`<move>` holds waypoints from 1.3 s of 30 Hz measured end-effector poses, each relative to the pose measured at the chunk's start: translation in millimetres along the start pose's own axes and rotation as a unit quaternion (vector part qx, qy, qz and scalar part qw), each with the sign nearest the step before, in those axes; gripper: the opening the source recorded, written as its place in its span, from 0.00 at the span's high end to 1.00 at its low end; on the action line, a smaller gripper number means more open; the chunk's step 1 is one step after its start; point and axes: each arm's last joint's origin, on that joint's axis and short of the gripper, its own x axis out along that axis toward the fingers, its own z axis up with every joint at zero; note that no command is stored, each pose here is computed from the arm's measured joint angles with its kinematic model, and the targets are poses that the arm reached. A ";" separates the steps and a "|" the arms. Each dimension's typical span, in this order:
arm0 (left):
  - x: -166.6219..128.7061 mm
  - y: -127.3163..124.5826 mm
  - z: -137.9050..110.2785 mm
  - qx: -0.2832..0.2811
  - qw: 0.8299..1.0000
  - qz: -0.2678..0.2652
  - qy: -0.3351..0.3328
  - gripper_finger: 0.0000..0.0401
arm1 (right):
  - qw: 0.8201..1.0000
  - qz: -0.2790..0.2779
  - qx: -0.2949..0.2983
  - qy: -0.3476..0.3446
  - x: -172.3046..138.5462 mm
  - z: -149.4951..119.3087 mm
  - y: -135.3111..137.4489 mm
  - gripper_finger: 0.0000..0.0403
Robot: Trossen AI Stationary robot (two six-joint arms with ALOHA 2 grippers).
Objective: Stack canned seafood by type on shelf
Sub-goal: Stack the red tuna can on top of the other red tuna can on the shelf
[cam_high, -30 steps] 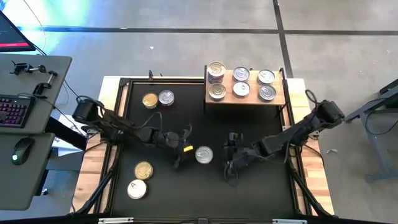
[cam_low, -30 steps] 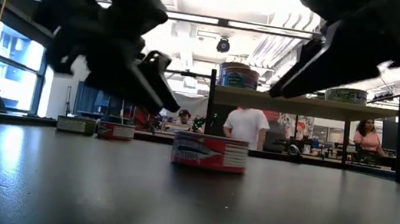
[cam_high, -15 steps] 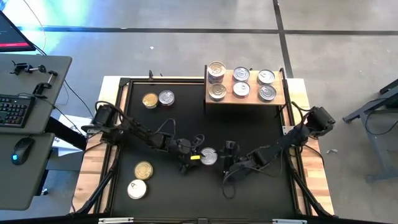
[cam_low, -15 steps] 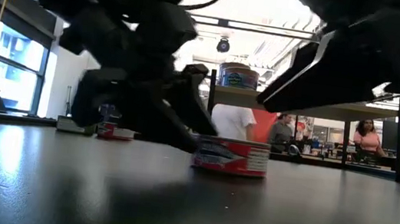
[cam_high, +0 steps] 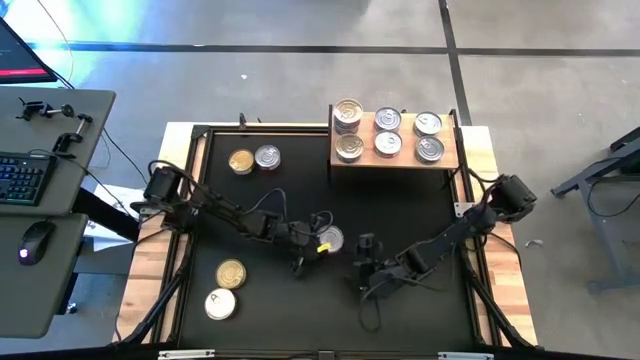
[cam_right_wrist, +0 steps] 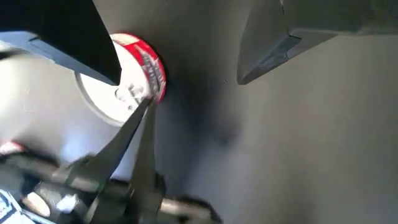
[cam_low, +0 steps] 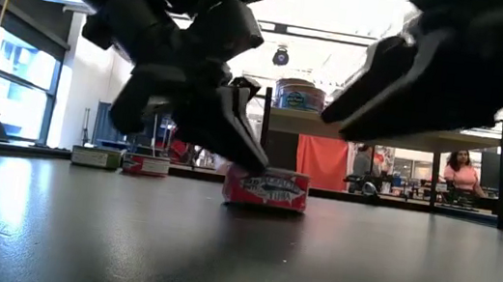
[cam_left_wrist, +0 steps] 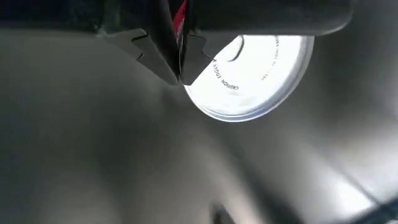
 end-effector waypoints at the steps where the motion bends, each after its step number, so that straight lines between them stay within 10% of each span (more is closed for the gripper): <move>1: -1.8 1.1 1.9 -0.004 1.000 0.009 -0.002 0.98 | 1.000 -0.002 -0.011 0.006 3.0 -2.5 0.4 0.23; 11: -12.2 6.4 11.6 -0.054 0.998 0.028 -0.016 1.00 | 0.979 -0.095 -0.177 0.040 35.9 -23.0 0.7 0.23; 27: 1.8 5.7 -9.3 0.134 0.990 0.011 0.048 0.77 | 0.985 -0.091 -0.142 0.038 36.4 -24.8 2.8 0.23; 39: 0.5 11.4 -4.4 0.076 0.997 0.004 0.006 0.99 | 0.981 -0.106 -0.160 0.036 33.3 -25.0 6.4 0.23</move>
